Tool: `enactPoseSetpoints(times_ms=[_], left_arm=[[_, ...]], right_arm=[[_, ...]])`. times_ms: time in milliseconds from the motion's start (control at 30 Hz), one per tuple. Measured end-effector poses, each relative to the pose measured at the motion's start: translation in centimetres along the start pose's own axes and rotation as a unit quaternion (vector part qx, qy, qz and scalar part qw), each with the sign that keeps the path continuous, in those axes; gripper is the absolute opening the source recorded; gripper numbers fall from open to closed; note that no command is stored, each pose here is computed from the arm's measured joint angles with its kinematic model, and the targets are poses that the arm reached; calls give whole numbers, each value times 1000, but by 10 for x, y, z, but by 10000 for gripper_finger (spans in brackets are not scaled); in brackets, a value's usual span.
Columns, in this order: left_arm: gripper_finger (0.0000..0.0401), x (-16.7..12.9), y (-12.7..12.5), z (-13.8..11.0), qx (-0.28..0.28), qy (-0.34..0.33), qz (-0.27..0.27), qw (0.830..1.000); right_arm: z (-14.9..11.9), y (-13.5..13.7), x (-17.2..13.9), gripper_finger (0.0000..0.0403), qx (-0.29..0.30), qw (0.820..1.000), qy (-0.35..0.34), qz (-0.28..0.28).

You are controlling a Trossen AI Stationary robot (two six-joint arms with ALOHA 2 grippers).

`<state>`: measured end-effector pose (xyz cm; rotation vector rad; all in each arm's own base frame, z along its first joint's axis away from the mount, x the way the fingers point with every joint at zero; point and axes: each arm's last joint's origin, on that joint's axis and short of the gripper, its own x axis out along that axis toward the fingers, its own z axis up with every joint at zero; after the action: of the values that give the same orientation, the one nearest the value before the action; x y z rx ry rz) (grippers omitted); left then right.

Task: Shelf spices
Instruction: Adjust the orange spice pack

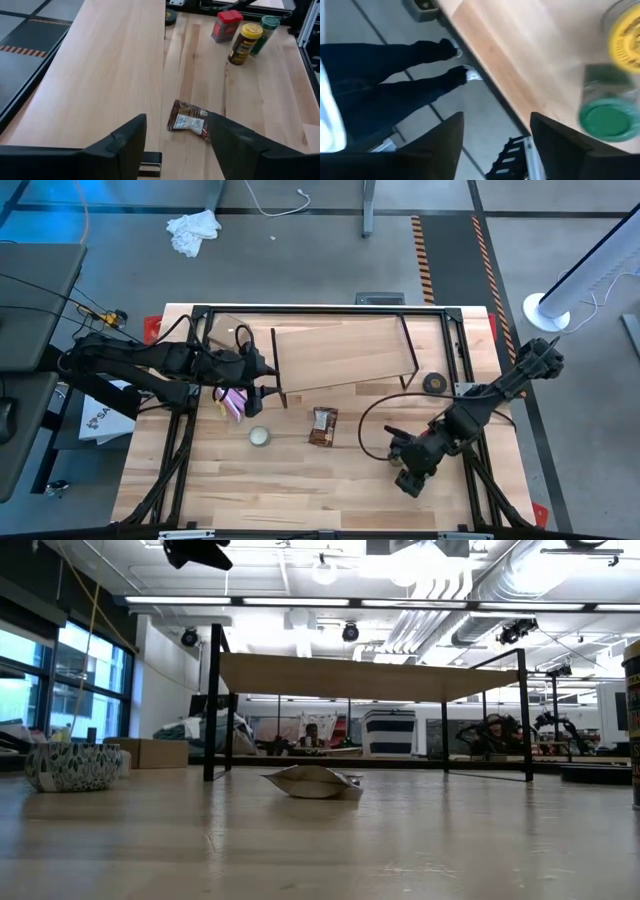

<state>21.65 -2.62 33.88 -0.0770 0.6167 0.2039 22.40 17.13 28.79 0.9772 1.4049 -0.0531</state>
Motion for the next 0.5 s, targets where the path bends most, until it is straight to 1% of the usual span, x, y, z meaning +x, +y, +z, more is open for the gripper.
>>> enactPoseSetpoints(times_ms=[100,167,300,367,500], left_arm=[[216,0,0,1,0,-3,3,1000],[219,0,0,1,-2,-8,3,1000],[221,1,0,2,-7,-12,13,1000],[221,1,0,2,-20,-11,14,1000],[221,7,-3,1,-22,0,13,1000]], right_arm=[[7,-9,-3,246,-6,999,2,-36],[13,-15,-5,251,-10,998,0,-56],[28,-21,-10,252,-29,997,-27,-69],[31,-24,-12,252,-38,996,-27,-81],[27,-37,-15,252,-42,987,-18,-154]])
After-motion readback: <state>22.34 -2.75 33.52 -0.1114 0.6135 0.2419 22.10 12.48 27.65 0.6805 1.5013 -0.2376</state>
